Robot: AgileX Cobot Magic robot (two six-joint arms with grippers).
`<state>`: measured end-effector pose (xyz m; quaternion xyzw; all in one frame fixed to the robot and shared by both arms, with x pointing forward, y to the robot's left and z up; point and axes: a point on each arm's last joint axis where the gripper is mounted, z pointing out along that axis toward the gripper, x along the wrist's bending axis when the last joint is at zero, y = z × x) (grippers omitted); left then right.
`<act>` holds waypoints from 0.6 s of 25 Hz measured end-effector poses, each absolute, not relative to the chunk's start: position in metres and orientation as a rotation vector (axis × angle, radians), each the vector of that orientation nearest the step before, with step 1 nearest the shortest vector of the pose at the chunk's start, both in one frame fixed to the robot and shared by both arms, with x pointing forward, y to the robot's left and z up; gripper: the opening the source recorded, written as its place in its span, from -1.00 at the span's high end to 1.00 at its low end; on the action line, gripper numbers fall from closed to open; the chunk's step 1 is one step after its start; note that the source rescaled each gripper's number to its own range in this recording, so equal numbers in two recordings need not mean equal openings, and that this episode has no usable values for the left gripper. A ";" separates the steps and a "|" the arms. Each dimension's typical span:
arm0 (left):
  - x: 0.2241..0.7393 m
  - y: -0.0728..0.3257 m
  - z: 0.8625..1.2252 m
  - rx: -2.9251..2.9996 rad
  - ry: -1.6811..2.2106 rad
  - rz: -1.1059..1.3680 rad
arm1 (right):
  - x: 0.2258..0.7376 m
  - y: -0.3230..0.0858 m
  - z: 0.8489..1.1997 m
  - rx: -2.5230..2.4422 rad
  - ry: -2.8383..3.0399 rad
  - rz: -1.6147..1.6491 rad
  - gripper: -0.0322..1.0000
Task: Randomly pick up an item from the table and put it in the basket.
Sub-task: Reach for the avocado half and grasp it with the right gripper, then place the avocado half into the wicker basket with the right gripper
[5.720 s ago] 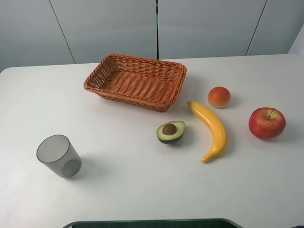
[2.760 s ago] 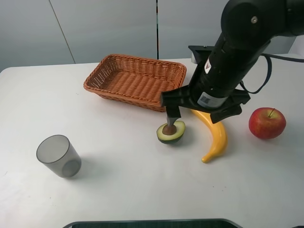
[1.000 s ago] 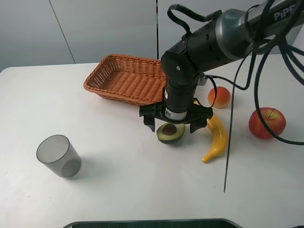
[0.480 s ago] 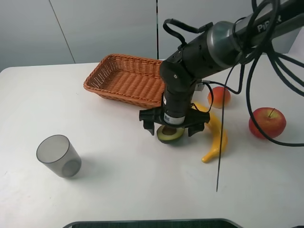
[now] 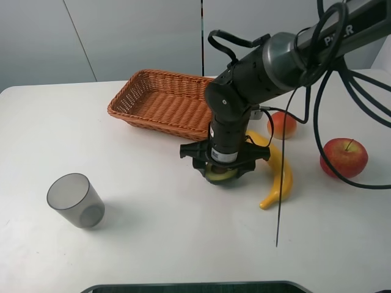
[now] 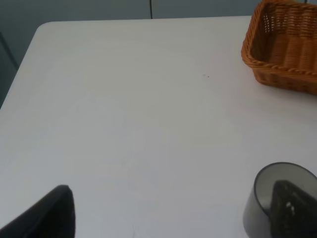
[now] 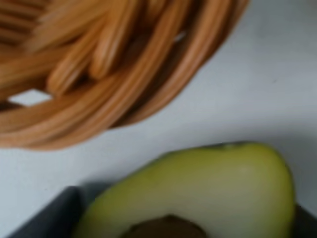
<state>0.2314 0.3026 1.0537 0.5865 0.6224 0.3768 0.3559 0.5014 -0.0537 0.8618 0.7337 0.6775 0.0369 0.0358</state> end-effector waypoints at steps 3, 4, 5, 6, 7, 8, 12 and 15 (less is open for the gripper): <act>0.231 0.303 1.054 1.515 1.608 0.973 | 0.502 -0.054 0.862 2.254 2.078 0.114 0.94; 0.231 0.303 1.054 1.515 1.608 0.973 | 0.502 -0.054 0.862 2.254 2.078 0.114 0.94; 0.231 0.303 1.054 1.515 1.608 0.973 | 0.502 -0.054 0.862 2.254 2.078 0.114 0.94; 0.231 0.303 1.054 1.515 1.608 0.973 | 0.502 -0.054 0.862 2.255 2.077 0.114 0.94; 0.231 0.303 1.054 1.515 1.608 0.973 | 0.502 -0.054 0.862 2.255 2.077 0.114 0.94; 0.231 0.303 1.054 1.515 1.608 0.973 | 0.502 -0.054 0.862 2.256 2.075 0.114 0.94; 0.231 0.303 1.054 1.515 1.608 0.973 | 0.502 -0.054 0.862 2.256 2.075 0.116 0.94; 0.231 0.303 1.054 1.515 1.608 0.973 | 0.502 -0.054 0.862 2.256 2.075 0.116 0.94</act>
